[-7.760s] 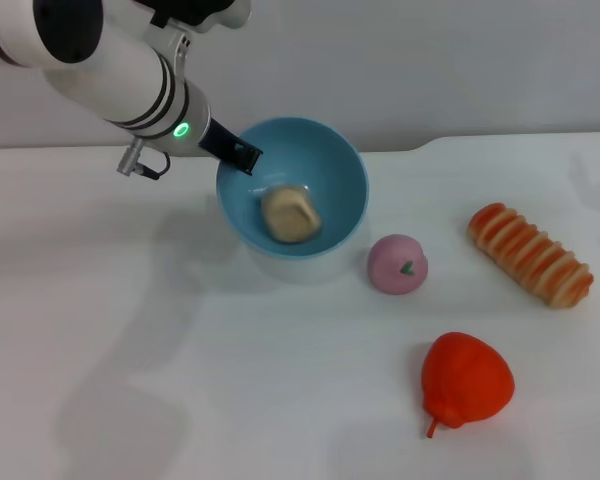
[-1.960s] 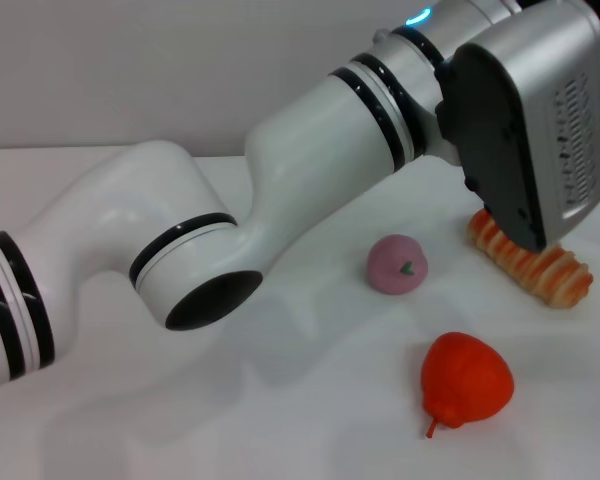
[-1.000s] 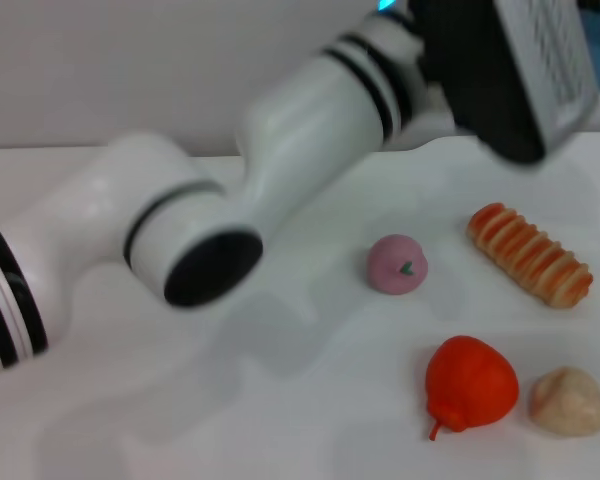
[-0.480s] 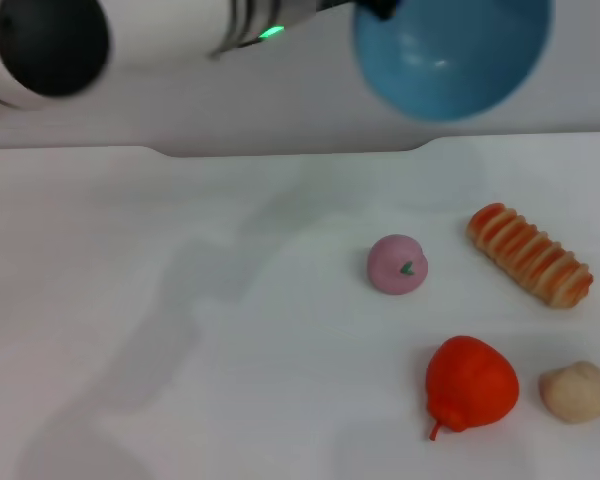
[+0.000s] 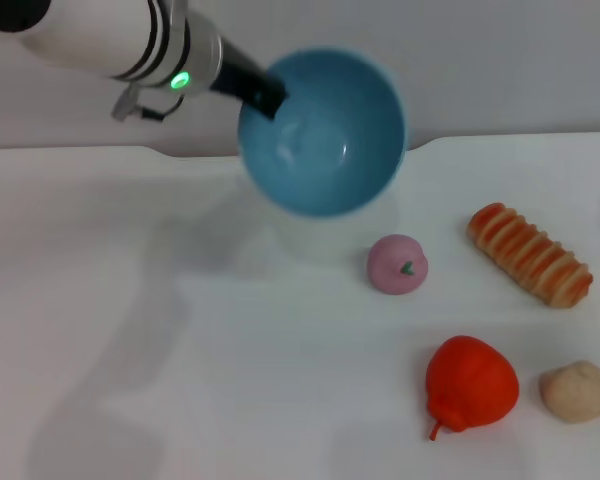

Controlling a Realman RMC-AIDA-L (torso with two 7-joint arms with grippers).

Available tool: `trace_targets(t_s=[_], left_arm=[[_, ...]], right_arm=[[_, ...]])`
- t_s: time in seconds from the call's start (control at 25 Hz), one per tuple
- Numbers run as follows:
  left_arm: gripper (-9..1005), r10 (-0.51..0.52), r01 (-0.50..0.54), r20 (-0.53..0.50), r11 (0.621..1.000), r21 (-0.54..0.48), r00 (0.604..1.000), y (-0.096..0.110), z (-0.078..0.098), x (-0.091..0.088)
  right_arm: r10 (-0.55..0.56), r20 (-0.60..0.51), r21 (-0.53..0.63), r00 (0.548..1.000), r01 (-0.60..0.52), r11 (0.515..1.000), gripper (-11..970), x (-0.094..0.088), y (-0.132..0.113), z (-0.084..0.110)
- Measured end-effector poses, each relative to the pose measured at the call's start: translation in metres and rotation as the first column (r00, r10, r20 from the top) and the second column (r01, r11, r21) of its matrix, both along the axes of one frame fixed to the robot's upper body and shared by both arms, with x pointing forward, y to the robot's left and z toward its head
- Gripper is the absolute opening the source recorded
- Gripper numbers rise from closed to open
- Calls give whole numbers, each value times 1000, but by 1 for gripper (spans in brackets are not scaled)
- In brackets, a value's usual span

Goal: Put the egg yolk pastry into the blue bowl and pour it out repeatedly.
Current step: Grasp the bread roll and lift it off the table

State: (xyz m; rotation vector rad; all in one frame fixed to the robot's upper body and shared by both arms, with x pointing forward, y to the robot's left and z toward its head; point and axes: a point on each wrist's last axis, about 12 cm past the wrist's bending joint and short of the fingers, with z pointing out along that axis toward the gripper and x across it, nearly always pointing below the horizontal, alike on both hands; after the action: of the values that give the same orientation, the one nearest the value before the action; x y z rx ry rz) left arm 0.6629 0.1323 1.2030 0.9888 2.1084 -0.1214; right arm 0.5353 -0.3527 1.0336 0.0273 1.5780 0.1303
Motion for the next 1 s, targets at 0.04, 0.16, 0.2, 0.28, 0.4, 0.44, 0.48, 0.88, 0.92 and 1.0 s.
trace_targets(t_s=[0.04, 0.16, 0.2, 0.28, 0.4, 0.44, 0.48, 0.88, 0.92, 1.0], left_arm=[[-1, 3, -3, -36, 1000, 16, 999, 1, -3, -1], [-1, 39, -29, -142, 997, 69, 989, 6, -15, -2], [-1, 57, -43, -161, 995, 88, 985, 8, -18, -1], [-1, 80, -60, -183, 992, 113, 980, 11, -23, -2], [0, 101, -75, -217, 989, 124, 971, 13, -27, -5], [0, 107, -80, -226, 989, 125, 968, 14, -28, -6], [0, 113, -86, -233, 988, 125, 966, 16, -29, -7], [-1, 143, -109, -270, 985, 136, 952, 24, -42, -8], [-1, 144, -110, -270, 985, 136, 952, 24, -43, -8], [-2, 149, -116, -269, 984, 132, 952, 25, -43, -8]], right_arm=[[18, -3, -11, 1000, -18, 1000, 432, 2, 2, 1], [103, -34, -31, 994, -104, 994, 431, 11, 10, 5], [136, -44, -41, 990, -138, 990, 430, 16, 13, 9], [180, -65, -53, 981, -184, 982, 430, 23, 16, 15], [251, -98, -42, 963, -256, 966, 429, 31, 20, 26], [284, -117, -30, 952, -289, 957, 428, 34, 21, 32], [316, -139, -18, 939, -321, 947, 428, 36, 22, 38], [446, -551, 171, 705, -428, 887, 425, 55, 33, 89], [465, -582, 198, 667, -438, 877, 425, 56, 35, 92], [498, -633, 246, 593, -457, 855, 424, 56, 41, 98]])
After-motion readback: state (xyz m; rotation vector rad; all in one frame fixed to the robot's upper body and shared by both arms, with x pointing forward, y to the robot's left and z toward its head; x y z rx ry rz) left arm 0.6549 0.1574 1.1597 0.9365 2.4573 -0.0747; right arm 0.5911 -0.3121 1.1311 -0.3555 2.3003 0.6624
